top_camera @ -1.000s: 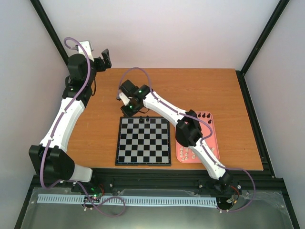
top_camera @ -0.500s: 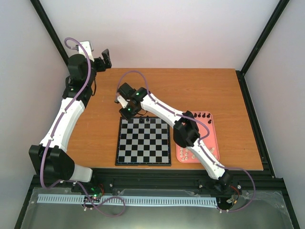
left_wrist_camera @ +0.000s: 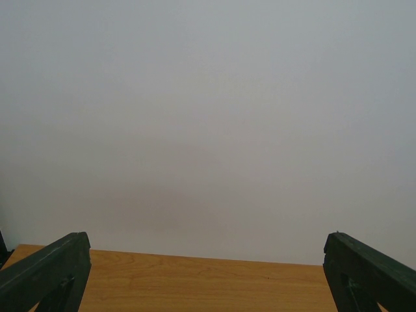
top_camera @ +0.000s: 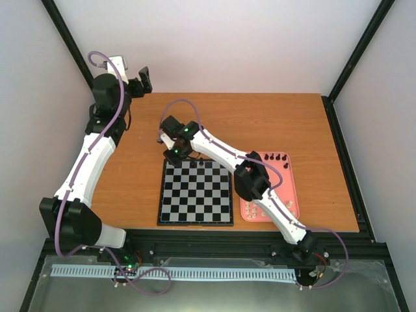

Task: Set up the chess pieces on the board
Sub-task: Place the chess piece on the chessboard.

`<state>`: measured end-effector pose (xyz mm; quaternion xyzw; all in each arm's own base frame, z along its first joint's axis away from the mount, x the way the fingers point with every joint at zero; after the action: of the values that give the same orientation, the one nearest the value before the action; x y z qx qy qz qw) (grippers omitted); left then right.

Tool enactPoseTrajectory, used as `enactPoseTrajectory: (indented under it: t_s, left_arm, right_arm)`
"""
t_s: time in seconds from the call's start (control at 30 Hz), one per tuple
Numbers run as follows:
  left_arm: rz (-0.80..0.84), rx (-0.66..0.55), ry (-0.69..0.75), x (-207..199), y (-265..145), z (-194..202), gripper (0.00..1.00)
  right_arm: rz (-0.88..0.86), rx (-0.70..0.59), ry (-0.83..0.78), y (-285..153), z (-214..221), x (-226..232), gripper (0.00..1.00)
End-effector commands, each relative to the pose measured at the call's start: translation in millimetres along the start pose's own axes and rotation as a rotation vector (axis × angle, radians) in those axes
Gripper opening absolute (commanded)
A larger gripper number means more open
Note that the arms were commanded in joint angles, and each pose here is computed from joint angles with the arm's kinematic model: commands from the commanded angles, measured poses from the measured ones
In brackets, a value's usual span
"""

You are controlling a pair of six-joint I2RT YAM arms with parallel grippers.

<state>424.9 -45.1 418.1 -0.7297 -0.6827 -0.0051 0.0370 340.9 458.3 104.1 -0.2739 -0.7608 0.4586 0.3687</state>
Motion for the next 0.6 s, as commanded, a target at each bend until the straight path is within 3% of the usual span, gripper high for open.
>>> enactPoseTrajectory:
  t_s: [0.0,0.57]
  left_arm:
    - [-0.003,-0.039,0.017,1.2,-3.7,-11.4,1.0]
    - [0.0,-0.039,0.019,0.6,-2.7,-10.8,1.0]
  right_arm:
    - [0.008,0.005,-0.023,4.2,1.1,2.9,0.14]
    - [0.05,-0.02,-0.025,14.0,-3.6,-5.2,0.16]
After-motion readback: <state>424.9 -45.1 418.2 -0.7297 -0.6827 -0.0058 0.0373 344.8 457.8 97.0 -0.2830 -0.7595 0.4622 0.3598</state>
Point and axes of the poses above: each gripper's point midway between its finger pads, its own y axis out along the fingers, its own x axis along the line the jaws close on, z = x × y, the point moved 4 cm from there along -y, back along the fingers, and after that the axes turned 15 degrees about y, right-handed, at the moved point
